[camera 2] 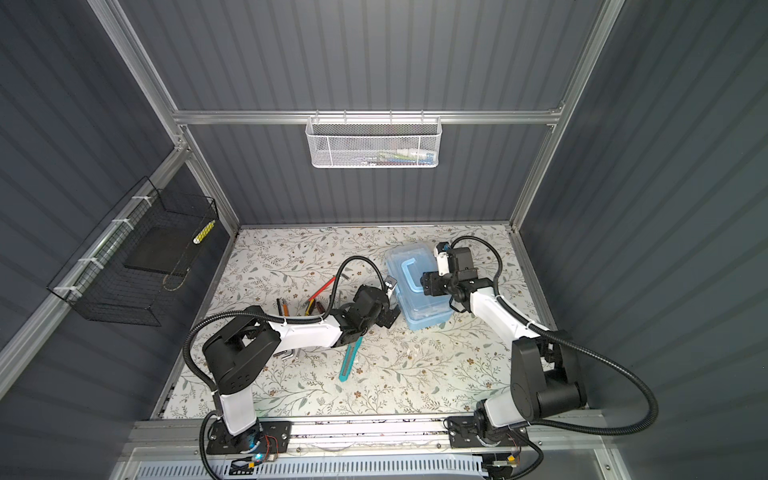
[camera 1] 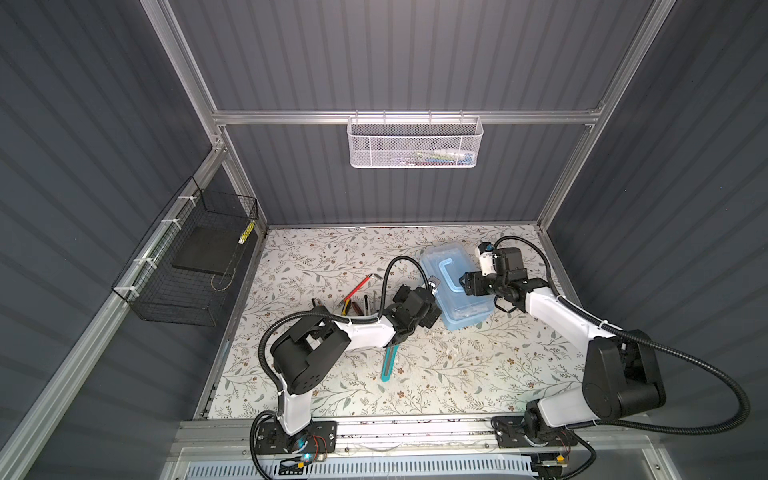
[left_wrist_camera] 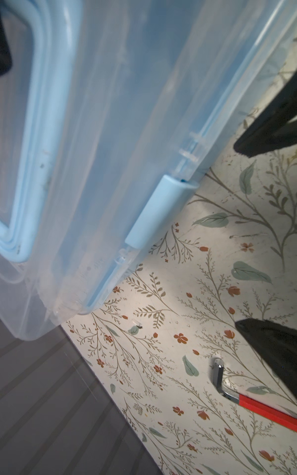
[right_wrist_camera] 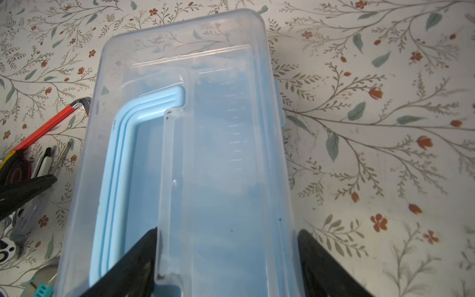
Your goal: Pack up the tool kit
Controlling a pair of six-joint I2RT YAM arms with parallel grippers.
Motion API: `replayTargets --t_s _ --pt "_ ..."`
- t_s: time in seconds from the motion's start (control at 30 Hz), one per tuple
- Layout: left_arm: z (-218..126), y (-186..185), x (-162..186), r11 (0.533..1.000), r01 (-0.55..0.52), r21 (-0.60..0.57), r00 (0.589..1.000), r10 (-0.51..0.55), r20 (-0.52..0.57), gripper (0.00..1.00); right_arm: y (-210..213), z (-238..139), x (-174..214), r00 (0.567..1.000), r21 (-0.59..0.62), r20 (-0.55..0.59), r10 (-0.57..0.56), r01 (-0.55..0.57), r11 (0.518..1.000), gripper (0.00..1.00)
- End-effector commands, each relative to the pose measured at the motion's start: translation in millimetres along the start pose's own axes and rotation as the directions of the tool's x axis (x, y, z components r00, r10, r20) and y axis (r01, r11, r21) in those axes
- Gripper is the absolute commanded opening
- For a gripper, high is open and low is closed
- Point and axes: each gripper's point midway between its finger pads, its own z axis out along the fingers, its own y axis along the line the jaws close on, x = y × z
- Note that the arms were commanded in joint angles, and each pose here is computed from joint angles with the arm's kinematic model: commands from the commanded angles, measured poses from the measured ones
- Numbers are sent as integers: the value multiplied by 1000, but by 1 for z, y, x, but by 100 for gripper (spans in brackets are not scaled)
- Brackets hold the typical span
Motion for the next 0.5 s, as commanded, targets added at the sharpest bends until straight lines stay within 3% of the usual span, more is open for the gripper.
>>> replayTargets --t_s 0.0,0.23,0.47 --pt "-11 -3 -13 999 24 42 999 -26 42 100 -14 -1 73 959 100 -217 181 -163 981 88" --pt "-17 0 -1 999 -1 36 999 0 40 100 -11 -22 45 978 91 -95 186 -178 980 92" --pt "-23 -4 9 993 -97 67 994 92 65 100 -13 -34 22 986 105 -33 165 -160 981 97"
